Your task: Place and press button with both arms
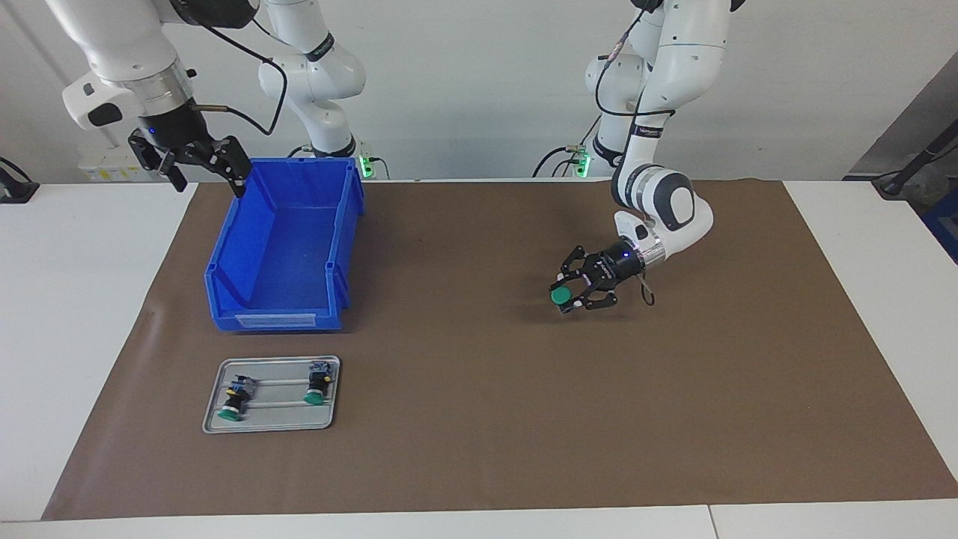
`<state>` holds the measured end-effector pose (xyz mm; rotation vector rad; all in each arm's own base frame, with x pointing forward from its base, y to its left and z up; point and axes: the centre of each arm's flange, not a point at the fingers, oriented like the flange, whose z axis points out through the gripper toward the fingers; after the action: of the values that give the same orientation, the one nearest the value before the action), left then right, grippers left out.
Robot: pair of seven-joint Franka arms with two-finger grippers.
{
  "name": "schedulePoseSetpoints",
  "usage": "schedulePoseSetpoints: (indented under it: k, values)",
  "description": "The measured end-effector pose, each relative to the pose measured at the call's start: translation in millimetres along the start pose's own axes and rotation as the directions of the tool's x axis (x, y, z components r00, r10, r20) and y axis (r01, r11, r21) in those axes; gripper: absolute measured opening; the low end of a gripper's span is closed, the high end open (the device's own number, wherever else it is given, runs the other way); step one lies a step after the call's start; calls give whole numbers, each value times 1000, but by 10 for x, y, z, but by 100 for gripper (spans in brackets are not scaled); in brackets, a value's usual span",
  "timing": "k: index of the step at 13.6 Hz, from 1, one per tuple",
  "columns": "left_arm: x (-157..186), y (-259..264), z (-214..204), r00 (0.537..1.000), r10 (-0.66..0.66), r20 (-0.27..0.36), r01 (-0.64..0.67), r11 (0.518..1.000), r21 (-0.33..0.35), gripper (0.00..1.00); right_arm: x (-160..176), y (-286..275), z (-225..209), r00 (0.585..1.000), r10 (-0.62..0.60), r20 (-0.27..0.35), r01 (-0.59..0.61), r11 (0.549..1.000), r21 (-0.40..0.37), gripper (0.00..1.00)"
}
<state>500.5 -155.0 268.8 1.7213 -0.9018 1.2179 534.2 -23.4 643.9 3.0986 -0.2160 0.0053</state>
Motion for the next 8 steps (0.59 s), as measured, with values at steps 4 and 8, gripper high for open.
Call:
schedulePoseSetpoints:
  k: [4, 8]
  values:
    - [-255, 147, -51, 999, 34, -25, -33, 999, 14, 42, 0, 0, 0, 1000, 0, 0, 0, 1000, 0, 100]
    - [-440, 328, -92, 997, 43, -62, -43, 999, 1, 42, 0, 0, 0, 1000, 0, 0, 0, 1000, 0, 100]
